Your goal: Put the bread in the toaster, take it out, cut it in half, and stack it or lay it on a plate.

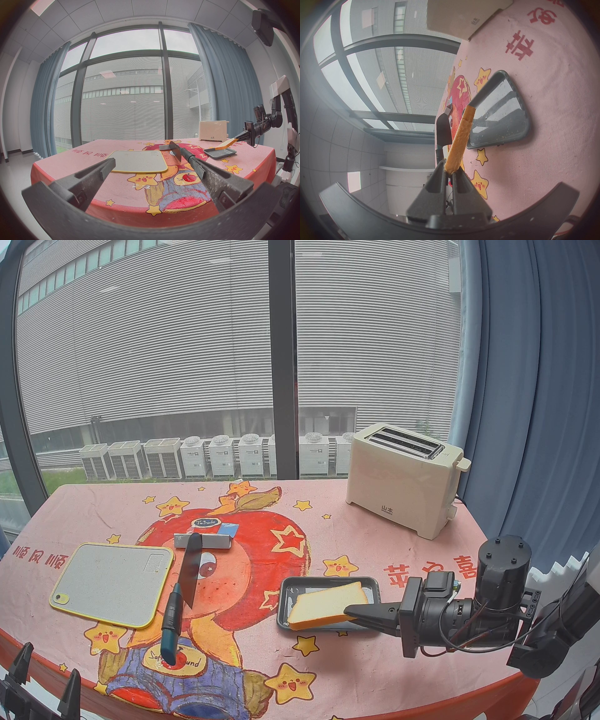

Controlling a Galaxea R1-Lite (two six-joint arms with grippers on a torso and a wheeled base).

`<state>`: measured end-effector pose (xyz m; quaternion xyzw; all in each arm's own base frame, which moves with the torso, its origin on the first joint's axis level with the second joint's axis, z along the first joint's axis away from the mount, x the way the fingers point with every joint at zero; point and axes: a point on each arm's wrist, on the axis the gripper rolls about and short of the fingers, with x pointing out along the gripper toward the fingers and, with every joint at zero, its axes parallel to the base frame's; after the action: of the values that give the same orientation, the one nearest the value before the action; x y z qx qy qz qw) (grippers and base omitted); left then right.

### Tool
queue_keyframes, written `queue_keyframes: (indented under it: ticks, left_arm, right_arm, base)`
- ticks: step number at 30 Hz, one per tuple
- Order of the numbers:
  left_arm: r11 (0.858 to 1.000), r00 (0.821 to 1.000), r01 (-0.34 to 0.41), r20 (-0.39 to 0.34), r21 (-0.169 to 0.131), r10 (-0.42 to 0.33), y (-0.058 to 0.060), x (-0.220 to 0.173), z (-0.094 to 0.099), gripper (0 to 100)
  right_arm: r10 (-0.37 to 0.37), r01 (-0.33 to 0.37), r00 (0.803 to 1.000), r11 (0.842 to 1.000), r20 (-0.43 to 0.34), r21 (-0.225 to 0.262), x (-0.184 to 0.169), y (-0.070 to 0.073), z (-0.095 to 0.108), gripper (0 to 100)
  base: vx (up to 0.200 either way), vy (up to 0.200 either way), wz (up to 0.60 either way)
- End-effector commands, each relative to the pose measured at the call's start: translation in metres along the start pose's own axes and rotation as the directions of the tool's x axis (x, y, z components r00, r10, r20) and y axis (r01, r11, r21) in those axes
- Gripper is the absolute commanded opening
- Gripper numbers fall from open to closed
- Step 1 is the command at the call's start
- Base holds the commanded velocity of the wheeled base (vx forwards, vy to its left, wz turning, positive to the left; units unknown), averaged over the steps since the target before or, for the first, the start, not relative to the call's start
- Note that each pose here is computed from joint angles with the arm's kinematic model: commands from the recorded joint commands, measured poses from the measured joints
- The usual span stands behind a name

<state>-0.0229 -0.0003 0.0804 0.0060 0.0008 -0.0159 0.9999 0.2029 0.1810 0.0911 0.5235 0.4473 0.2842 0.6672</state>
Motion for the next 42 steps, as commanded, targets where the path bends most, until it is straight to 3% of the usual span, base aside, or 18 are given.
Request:
queue_keyframes:
  ticks: [1,2,9,22,31,35,42]
  left_arm:
    - [1.0,1.0,-0.001,-0.001,-0.001,0.001,0.0,0.0,-0.005,100]
    - [1.0,1.0,-0.001,-0.001,0.0,0.001,0.0,0.0,-0.005,100]
    - [1.0,1.0,-0.001,-0.001,0.0,0.001,0.0,0.0,-0.005,100]
    - [1.0,1.0,-0.001,-0.001,0.0,0.001,0.0,0.0,-0.005,100]
    - [1.0,1.0,-0.001,-0.001,0.0,0.001,0.0,0.0,-0.005,100]
    - [1.0,1.0,-0.001,-0.001,0.0,0.001,0.0,0.0,-0.005,100]
    - [1.0,1.0,-0.001,-0.001,0.0,0.001,0.0,0.0,-0.005,100]
  right_arm:
    - [0.002,-0.002,1.0,0.999,0.01,-0.034,-0.003,0.001,-0.001,0]
    - [0.0,0.002,1.0,0.997,0.02,-0.073,-0.003,0.001,-0.002,0]
    - [0.006,0.001,0.999,0.988,0.045,-0.155,-0.006,0.003,-0.005,0]
    - [0.064,-0.055,0.997,0.981,0.043,-0.187,-0.019,0.016,-0.011,0]
    - [0.126,-0.112,0.992,0.951,0.03,-0.289,-0.02,0.022,-0.016,0]
    - [0.171,-0.149,0.984,0.94,0.047,-0.306,-0.032,0.025,-0.017,0]
    - [0.173,-0.149,0.983,0.941,0.055,-0.305,-0.039,0.025,-0.017,0]
  base:
    - [0.0,0.0,0.0]
    - [0.0,0.0,0.0]
    - [0.0,0.0,0.0]
    - [0.0,0.0,0.0]
    - [0.0,0.0,0.0]
    - [0.0,0.0,0.0]
    - [0.0,0.0,0.0]
